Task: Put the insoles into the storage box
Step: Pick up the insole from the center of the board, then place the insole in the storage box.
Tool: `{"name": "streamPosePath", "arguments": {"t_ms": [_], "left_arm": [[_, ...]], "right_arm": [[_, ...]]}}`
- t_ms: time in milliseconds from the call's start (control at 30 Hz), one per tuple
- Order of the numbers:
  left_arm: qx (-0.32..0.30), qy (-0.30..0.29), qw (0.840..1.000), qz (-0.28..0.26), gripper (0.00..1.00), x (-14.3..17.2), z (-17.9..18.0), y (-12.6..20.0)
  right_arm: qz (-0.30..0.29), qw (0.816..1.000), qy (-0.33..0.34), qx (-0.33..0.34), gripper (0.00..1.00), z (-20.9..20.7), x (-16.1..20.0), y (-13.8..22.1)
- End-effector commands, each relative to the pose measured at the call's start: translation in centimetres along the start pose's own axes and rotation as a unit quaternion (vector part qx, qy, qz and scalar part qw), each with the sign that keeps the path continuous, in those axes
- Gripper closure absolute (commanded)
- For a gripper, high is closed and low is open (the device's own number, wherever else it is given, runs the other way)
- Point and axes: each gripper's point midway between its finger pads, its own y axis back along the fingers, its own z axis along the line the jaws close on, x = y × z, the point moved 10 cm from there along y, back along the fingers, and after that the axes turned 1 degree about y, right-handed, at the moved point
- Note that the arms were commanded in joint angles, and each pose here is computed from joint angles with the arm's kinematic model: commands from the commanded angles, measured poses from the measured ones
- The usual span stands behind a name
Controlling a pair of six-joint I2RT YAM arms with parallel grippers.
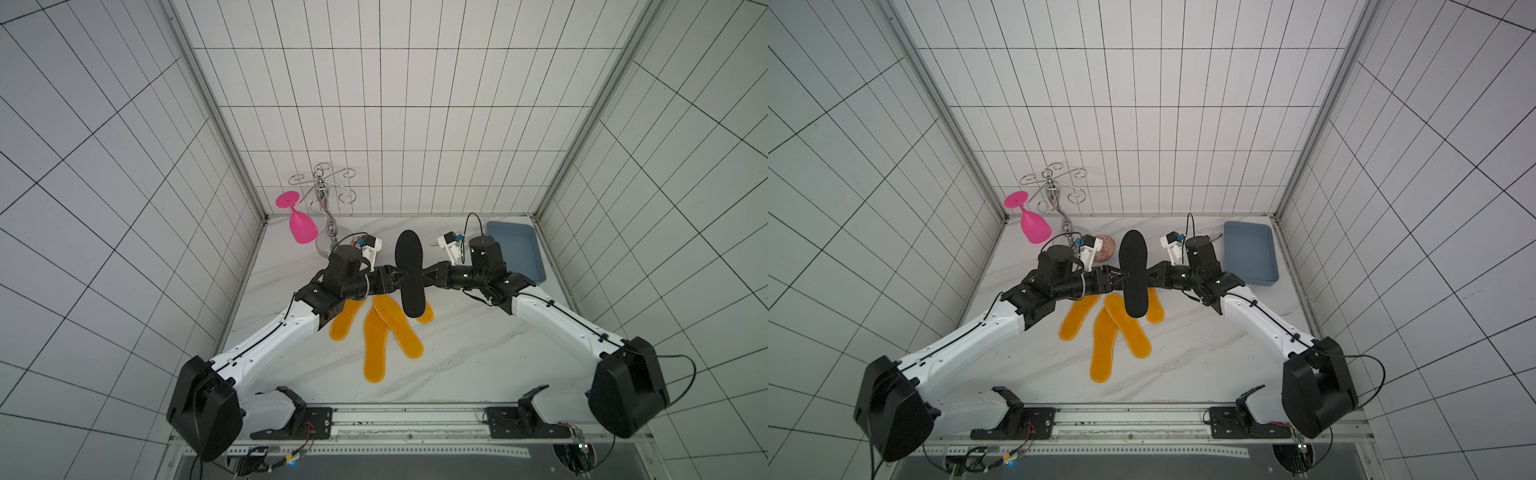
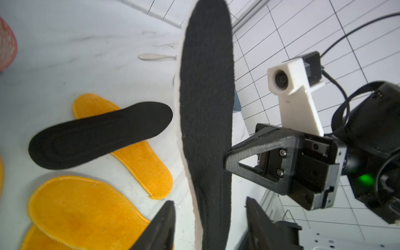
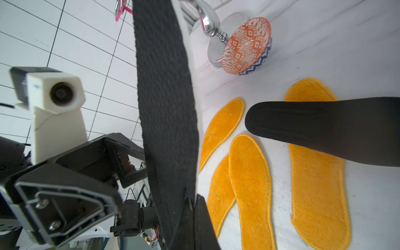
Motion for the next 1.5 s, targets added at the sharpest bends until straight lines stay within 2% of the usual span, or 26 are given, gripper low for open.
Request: {"name": "streamPosePath", "arguments": {"t_ms": [0, 133, 233, 267, 500, 700, 933, 1100, 1267, 1467], "left_arm": [[0.024, -0.042, 0.999, -0.019, 0.27, -1.4, -1.3, 0.6], [0.043, -0.080, 0.995, -0.042, 0.09, -1.6, -1.9, 1.0], [0.061, -0.097, 0.992, -0.056, 0.05, -1.6, -1.9, 0.8], [0.066, -0.099, 0.991, -0.058, 0.01, -1.6, -1.8, 0.6], [0.107, -0.115, 0.986, -0.062, 0.01, -2.6, -2.4, -1.6], [0.111, -0.122, 0.985, -0.050, 0.01, -3.3, -2.6, -3.0], [0.084, -0.127, 0.987, -0.046, 0.01, -3.1, -2.1, -3.0], [0.072, -0.119, 0.989, -0.048, 0.01, -2.6, -1.6, -2.8], [0.061, -0.115, 0.991, -0.045, 0.01, -2.3, -0.9, -3.0], [0.050, -0.102, 0.993, -0.030, 0.01, -2.4, -0.2, -3.8]], "right_arm": [[-0.018, 0.999, 0.022, 0.020, 1.00, 0.8, -1.4, 2.3], [-0.022, 0.998, 0.011, 0.058, 1.00, -0.4, -1.9, 3.9], [-0.006, 0.994, 0.017, 0.109, 1.00, -1.7, -2.1, 5.5], [-0.001, 0.992, 0.016, 0.121, 1.00, -2.1, -2.3, 6.1], [0.059, 0.978, 0.032, 0.198, 1.00, -4.6, -4.6, 8.6], [0.034, 0.953, 0.010, 0.299, 1.00, -10.3, -7.9, 11.3], [0.017, 0.927, -0.017, 0.373, 1.00, -17.0, -11.9, 14.1], [0.004, 0.918, -0.045, 0.394, 1.00, -21.8, -14.9, 16.3], [0.018, 0.912, -0.055, 0.407, 1.00, -25.8, -17.2, 16.8], [0.014, 0.919, -0.093, 0.383, 1.00, -29.7, -17.7, 15.9]]}}
